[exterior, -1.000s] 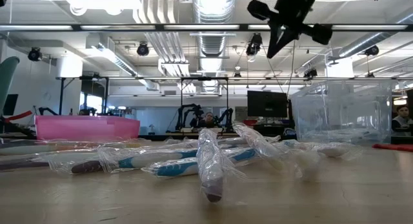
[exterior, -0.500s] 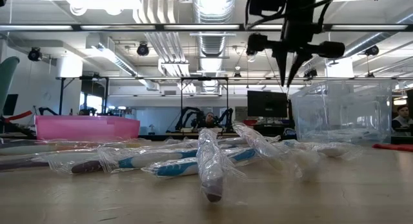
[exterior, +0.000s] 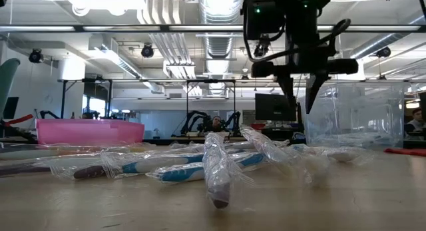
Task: Pick & Place Toothbrushes
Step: Put the orange toothbrush into the pink bin
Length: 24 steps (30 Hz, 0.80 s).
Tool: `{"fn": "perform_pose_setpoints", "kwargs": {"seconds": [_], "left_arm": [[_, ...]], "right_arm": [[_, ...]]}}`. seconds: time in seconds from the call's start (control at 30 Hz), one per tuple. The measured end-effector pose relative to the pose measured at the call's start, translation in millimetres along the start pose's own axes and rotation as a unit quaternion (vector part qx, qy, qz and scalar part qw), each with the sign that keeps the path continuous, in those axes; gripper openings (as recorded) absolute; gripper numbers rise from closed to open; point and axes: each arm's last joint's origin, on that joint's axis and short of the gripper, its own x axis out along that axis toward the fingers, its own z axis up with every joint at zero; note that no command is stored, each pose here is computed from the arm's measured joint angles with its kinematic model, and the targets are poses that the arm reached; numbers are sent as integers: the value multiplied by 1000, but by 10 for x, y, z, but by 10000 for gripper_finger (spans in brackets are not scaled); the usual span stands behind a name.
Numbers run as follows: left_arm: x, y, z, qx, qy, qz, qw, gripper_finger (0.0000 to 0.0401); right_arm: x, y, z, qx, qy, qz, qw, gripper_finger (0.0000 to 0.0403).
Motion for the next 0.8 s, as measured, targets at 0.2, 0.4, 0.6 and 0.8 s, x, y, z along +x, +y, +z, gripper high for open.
{"fn": "perform_pose_setpoints", "kwargs": {"seconds": [0.2,0.4,0.6,0.8], "left_arm": [[-1,0,0,0,0,0,1000,152],[-2,0,0,0,0,0,1000,152],[-2,0,0,0,0,0,1000,152],[-1,1,1,0,0,0,1000,152]], "right_arm": [[97,-49,168,-3,0,8,1000,139],[167,-65,306,-3,0,13,1000,120],[251,-102,452,14,-46,7,999,90],[305,-99,474,30,-55,1,998,80]]}}
